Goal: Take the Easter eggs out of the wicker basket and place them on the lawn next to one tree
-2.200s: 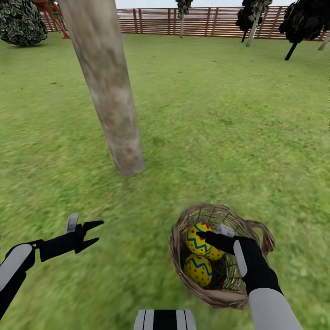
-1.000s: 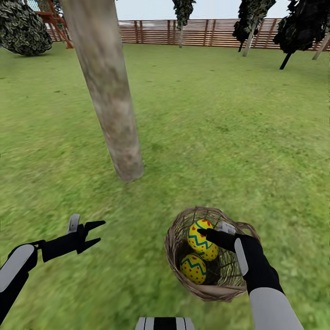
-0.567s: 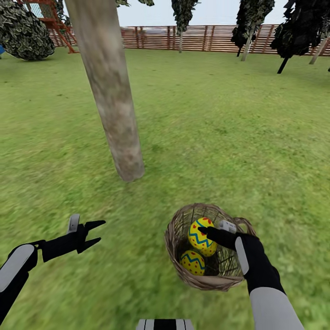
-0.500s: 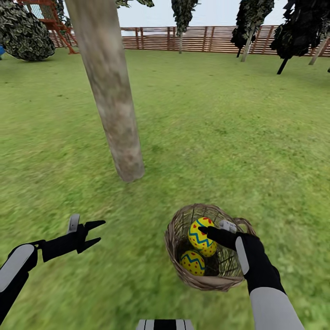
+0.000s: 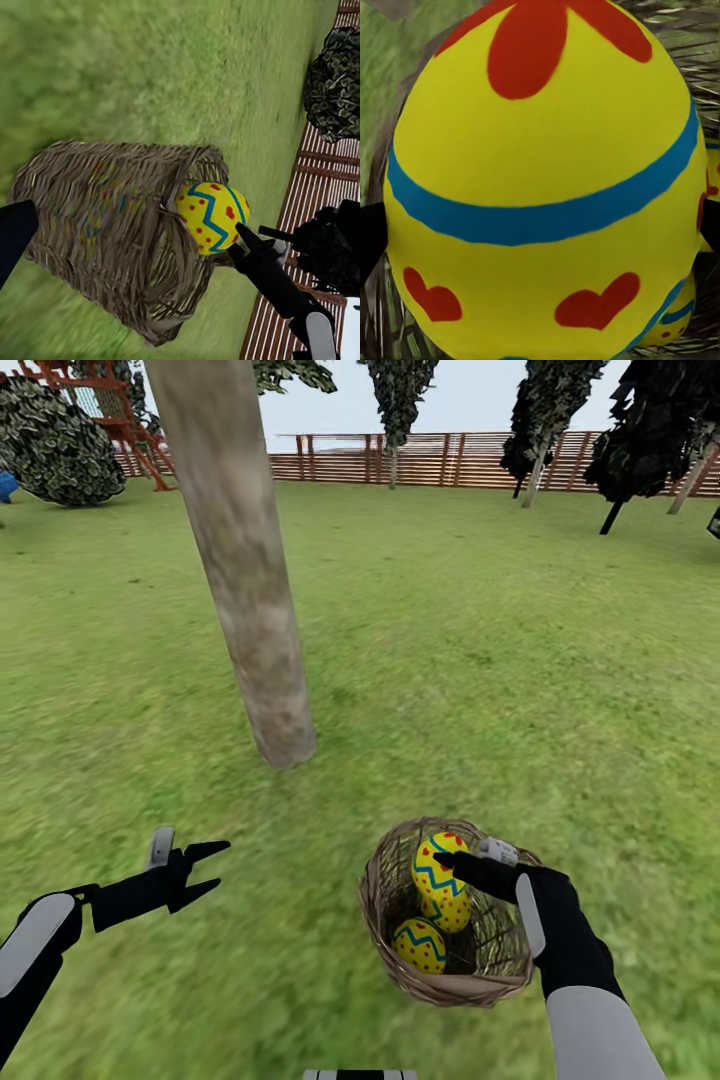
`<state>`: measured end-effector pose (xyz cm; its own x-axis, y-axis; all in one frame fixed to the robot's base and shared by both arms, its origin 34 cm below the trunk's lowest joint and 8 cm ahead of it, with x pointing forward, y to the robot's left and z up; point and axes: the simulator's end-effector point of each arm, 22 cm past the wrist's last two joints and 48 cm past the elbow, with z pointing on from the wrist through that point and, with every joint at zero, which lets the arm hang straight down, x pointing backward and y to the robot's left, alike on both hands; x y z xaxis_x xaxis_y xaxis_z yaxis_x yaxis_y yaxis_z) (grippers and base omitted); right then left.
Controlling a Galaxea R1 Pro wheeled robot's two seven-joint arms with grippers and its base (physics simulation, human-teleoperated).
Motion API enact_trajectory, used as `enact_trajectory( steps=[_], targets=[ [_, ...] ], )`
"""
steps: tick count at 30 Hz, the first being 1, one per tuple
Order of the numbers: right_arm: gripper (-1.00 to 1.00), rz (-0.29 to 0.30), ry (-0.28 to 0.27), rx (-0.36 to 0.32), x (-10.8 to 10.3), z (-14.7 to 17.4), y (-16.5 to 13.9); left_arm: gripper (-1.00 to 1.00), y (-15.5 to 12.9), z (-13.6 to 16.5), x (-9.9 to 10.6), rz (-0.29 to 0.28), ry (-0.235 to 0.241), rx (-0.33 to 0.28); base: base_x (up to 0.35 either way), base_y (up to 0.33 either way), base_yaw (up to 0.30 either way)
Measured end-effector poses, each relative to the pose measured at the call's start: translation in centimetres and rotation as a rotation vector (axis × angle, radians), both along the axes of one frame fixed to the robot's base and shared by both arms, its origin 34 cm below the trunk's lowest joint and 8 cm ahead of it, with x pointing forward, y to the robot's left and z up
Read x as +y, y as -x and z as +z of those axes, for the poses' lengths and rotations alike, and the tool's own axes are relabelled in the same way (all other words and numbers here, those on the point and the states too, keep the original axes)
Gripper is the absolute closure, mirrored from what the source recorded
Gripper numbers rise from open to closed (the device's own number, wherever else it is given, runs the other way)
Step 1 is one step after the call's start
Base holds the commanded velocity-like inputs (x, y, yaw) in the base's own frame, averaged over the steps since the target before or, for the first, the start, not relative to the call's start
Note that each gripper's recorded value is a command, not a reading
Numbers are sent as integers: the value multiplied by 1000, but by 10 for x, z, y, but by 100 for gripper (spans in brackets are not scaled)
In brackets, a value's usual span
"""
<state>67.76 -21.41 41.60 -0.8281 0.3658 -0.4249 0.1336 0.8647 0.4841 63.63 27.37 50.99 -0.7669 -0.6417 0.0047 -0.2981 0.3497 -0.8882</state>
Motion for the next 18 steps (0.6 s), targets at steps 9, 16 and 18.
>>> enact_trajectory(
  steps=[9, 16, 18],
  targets=[
    [100, 52, 18, -34, 12, 38, -12, -100, -2, 21, -5, -13, 0, -9, 0, 0, 0],
    [100, 68, 5, 11, 13, 75, -10, -100, -5, 38, -25, -20, 28, -14, 0, 0, 0],
    [100, 76, -7, 46, 16, 79, -5, -100, -6, 44, -29, -21, 34, -17, 0, 0, 0]
  ],
)
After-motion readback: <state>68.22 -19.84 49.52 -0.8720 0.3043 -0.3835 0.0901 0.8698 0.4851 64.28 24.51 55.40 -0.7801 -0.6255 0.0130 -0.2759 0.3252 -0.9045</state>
